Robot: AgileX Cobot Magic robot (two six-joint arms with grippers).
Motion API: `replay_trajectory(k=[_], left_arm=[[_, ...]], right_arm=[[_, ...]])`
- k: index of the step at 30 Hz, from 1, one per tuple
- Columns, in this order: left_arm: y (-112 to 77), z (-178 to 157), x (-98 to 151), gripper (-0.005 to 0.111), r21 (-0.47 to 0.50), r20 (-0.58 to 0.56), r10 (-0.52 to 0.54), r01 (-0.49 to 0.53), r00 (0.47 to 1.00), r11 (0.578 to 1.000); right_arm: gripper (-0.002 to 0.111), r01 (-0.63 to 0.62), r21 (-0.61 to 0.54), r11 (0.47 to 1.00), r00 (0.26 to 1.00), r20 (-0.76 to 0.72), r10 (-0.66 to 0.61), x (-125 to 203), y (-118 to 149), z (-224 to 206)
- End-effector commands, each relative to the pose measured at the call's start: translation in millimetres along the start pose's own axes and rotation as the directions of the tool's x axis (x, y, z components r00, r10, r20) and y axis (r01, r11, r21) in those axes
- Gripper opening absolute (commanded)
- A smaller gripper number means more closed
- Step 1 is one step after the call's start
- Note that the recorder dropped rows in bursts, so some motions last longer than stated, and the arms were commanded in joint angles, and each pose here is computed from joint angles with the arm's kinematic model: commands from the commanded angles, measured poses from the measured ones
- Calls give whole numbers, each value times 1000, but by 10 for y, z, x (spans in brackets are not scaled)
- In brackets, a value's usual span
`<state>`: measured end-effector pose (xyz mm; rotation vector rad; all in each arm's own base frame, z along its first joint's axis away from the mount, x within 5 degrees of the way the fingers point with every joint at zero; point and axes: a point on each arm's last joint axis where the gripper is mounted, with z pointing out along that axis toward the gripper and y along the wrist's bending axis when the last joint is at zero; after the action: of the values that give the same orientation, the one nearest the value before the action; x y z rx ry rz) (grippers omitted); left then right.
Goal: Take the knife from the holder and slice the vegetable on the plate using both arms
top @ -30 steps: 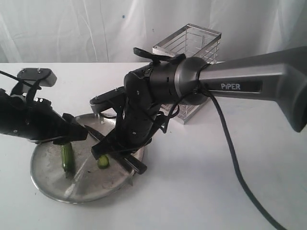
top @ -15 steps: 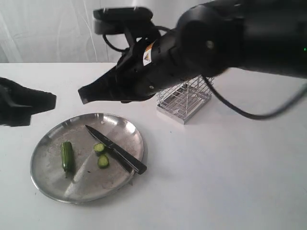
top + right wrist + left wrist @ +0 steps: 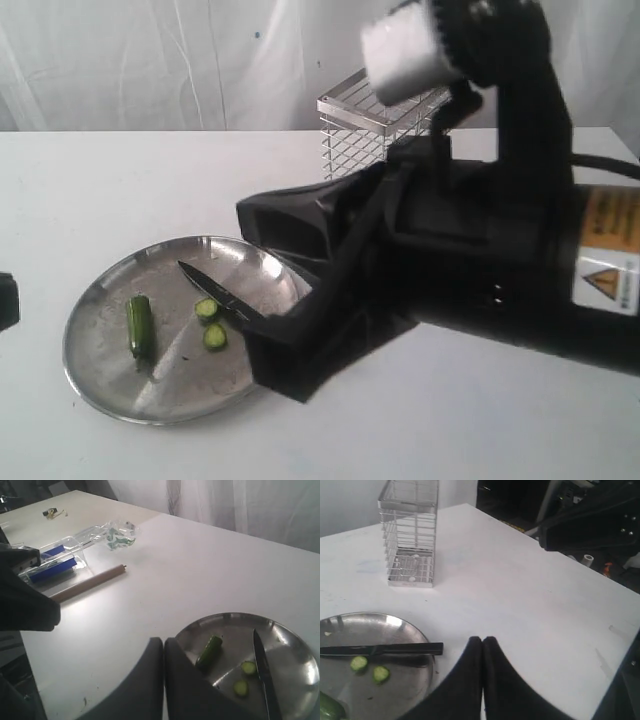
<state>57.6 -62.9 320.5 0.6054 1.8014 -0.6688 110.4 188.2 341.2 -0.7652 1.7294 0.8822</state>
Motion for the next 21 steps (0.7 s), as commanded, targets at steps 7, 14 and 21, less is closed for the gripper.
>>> replay_trajectory(k=[7,14,21], left_arm=[[-47,-11,47,0,43,-31,-2,3,1000,999],[-49,-11,47,0,45,-32,-2,4,999,999],[-45,-11,55,0,41,-40,5,-4,999,999]], right_arm=[[0,3,2,1000,996,-84,-3,85,0,-169],[0,146,5,989,988,-57,-146,64,-11,-192],[0,193,177,965,980,17,-199,257,-326,-628]])
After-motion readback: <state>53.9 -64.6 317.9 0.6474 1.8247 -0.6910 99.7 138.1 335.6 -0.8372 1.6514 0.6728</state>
